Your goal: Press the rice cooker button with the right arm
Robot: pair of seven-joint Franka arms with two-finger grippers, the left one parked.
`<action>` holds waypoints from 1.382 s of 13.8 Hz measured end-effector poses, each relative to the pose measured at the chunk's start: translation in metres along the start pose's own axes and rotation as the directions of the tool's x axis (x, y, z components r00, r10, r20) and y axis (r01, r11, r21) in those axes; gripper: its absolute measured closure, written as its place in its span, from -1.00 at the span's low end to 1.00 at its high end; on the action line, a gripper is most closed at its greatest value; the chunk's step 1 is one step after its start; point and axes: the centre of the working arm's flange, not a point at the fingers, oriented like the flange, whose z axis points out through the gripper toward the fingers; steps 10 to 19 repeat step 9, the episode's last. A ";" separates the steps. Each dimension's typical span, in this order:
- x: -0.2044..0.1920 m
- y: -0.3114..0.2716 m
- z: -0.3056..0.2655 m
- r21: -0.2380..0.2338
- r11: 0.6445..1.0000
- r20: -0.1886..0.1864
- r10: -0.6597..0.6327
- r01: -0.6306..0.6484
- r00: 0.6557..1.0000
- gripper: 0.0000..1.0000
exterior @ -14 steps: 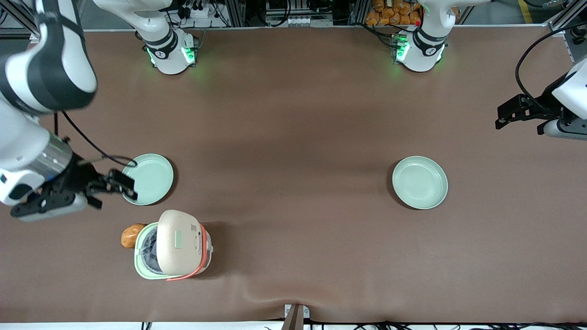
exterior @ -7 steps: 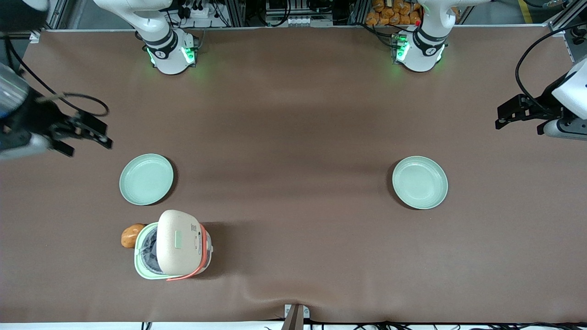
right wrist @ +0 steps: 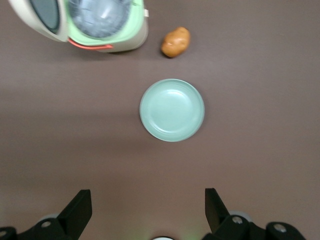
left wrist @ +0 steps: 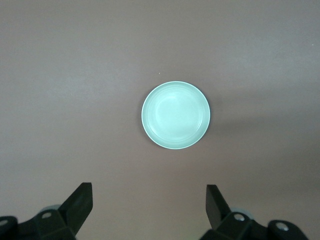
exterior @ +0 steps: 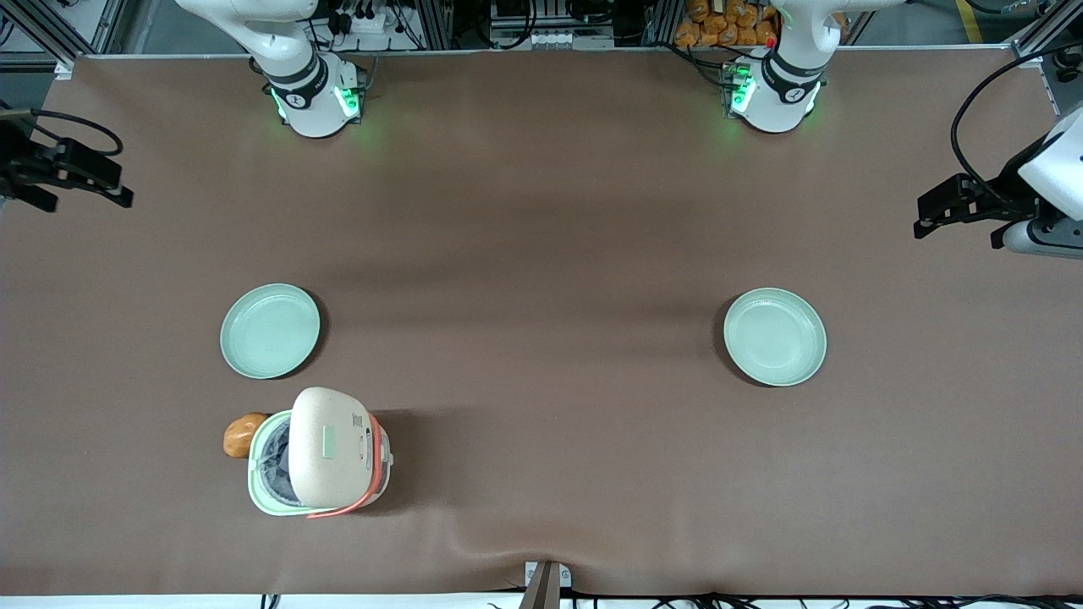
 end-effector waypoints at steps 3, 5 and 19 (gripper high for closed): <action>-0.011 0.015 -0.001 -0.008 1.000 0.049 0.029 -0.029 0.998 -1.00; -0.013 0.020 0.001 -0.007 0.999 0.063 0.037 -0.037 0.997 -1.00; -0.013 0.019 0.003 -0.007 0.999 0.068 0.037 -0.037 0.997 -1.00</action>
